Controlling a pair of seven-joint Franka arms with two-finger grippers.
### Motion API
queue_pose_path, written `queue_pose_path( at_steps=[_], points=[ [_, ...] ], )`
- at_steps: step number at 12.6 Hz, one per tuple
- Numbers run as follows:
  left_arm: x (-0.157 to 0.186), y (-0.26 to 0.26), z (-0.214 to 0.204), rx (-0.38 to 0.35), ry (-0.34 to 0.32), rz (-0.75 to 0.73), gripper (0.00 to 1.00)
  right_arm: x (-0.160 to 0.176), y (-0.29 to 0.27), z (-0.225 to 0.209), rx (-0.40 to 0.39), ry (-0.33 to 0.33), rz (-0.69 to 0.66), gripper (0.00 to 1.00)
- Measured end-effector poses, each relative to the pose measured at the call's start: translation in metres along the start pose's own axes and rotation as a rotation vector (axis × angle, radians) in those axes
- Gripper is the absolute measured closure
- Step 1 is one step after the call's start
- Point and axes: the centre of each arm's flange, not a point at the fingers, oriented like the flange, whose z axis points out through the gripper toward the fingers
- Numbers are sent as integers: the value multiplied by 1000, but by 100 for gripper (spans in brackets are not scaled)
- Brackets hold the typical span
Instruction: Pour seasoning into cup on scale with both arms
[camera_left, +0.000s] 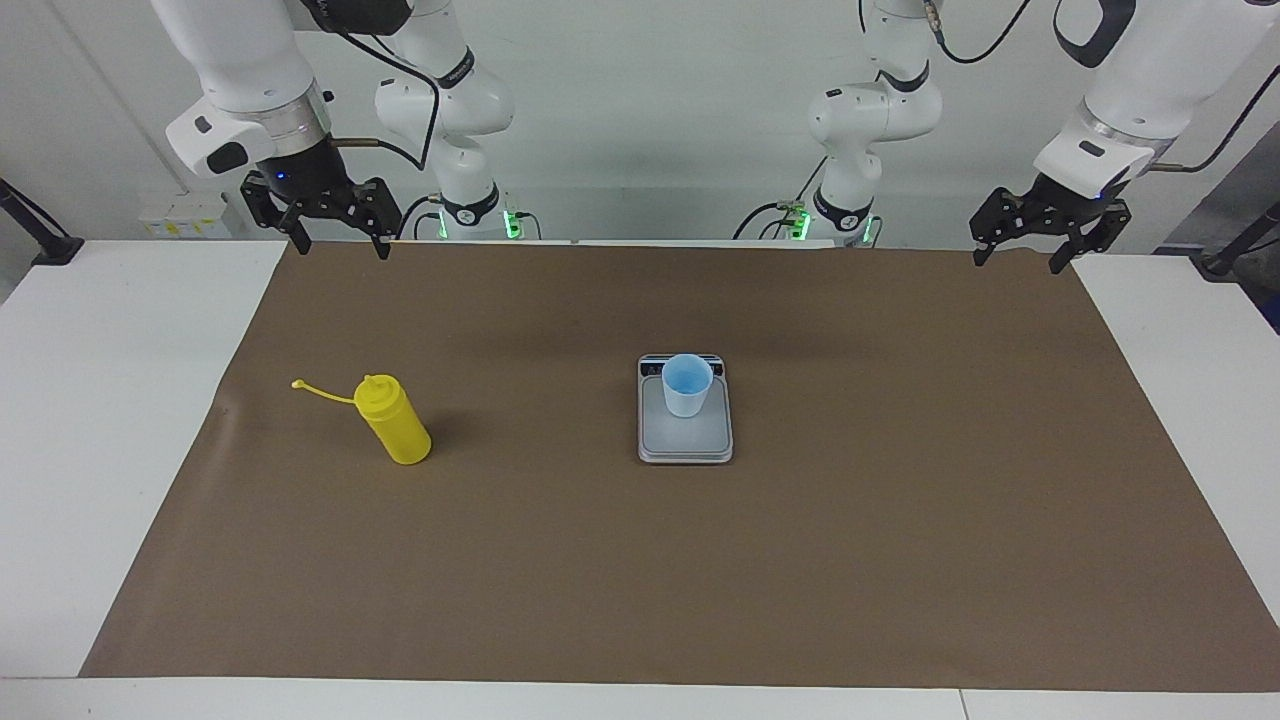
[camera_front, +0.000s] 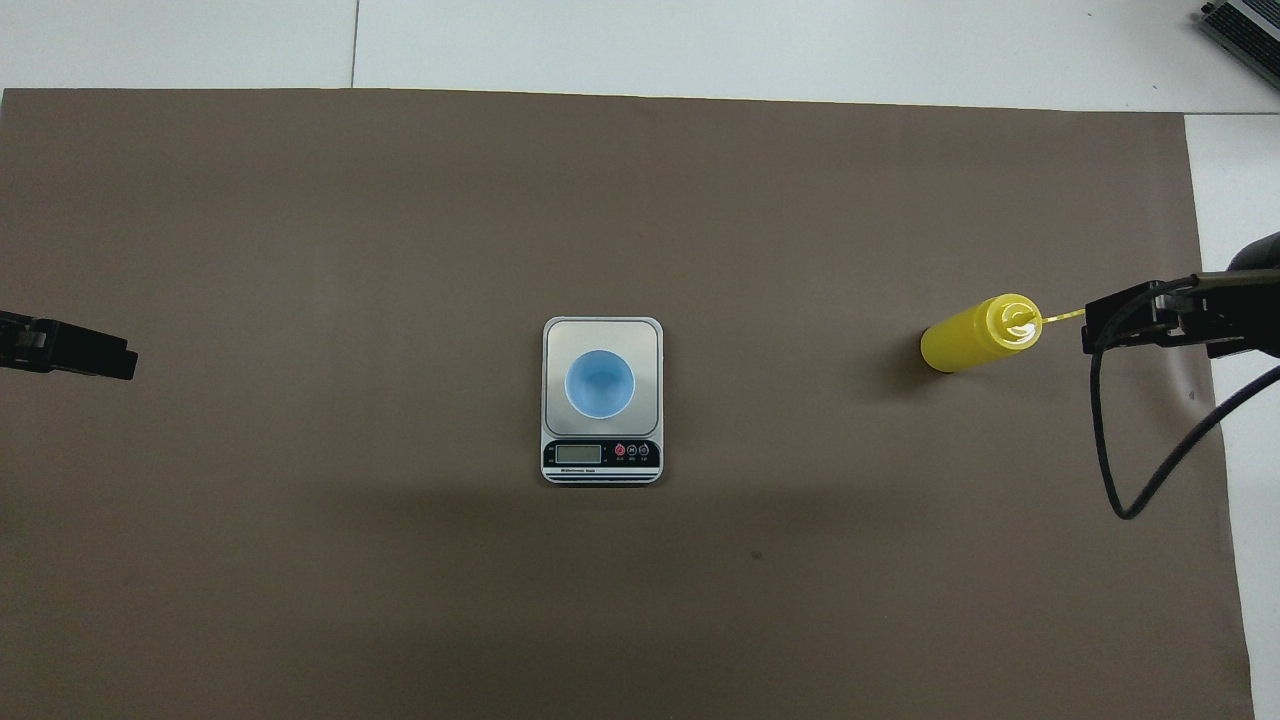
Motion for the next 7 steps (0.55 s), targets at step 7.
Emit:
queue_pose_path(
  at_steps=[7],
  points=[
    [0, 0, 0, 0, 0, 0, 0, -1, 2, 3, 2, -7, 4, 0]
  ],
)
